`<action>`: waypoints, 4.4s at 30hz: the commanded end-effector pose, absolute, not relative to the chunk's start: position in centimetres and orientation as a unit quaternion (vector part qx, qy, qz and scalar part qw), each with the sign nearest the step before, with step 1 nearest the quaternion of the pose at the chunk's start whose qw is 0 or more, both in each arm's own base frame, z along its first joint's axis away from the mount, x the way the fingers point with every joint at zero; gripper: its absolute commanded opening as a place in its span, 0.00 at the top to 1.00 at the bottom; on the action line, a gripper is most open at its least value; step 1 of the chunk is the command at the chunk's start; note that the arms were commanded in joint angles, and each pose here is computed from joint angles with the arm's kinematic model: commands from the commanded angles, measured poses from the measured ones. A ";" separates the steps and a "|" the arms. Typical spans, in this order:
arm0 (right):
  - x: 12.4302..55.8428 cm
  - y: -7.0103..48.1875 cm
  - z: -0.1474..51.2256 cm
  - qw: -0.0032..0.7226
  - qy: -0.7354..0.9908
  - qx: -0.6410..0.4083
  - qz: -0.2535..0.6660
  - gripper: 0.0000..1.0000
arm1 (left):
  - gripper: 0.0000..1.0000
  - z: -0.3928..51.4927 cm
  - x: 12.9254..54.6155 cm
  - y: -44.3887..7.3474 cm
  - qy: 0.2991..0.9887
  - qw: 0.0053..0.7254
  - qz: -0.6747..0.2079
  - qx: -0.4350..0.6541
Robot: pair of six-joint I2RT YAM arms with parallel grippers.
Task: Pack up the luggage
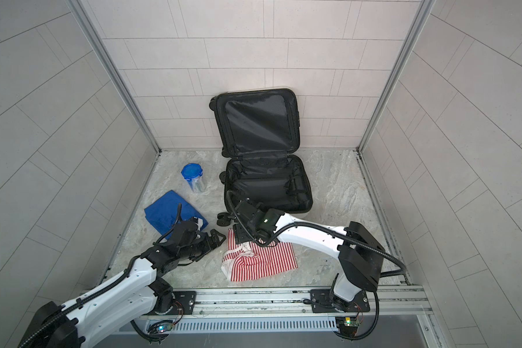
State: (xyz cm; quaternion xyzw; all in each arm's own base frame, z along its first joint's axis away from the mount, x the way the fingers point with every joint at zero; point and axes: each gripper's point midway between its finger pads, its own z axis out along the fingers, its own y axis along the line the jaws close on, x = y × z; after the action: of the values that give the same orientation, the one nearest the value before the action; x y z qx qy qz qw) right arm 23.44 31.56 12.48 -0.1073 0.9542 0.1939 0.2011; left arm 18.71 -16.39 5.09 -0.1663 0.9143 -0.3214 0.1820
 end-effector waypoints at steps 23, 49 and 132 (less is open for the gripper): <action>20.7 13.6 5.1 0.144 0.975 0.030 0.168 0.23 | 0.15 1.5 16.1 -19.2 0.937 0.139 -0.293 -0.133; 18.3 15.6 1.5 0.112 0.968 0.061 0.214 0.54 | 0.46 0.1 16.5 -22.0 0.938 0.132 -0.297 -0.118; 40.5 18.1 28.3 0.338 0.886 0.057 0.311 1.00 | 1.00 28.1 39.9 -29.2 0.900 0.337 -0.275 0.021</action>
State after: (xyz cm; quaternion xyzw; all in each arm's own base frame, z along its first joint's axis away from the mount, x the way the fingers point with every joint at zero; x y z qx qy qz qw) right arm 38.73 18.28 28.45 0.0592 0.8888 0.3078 0.3344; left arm 38.23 -29.11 27.96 0.0113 0.9047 -0.2760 0.3244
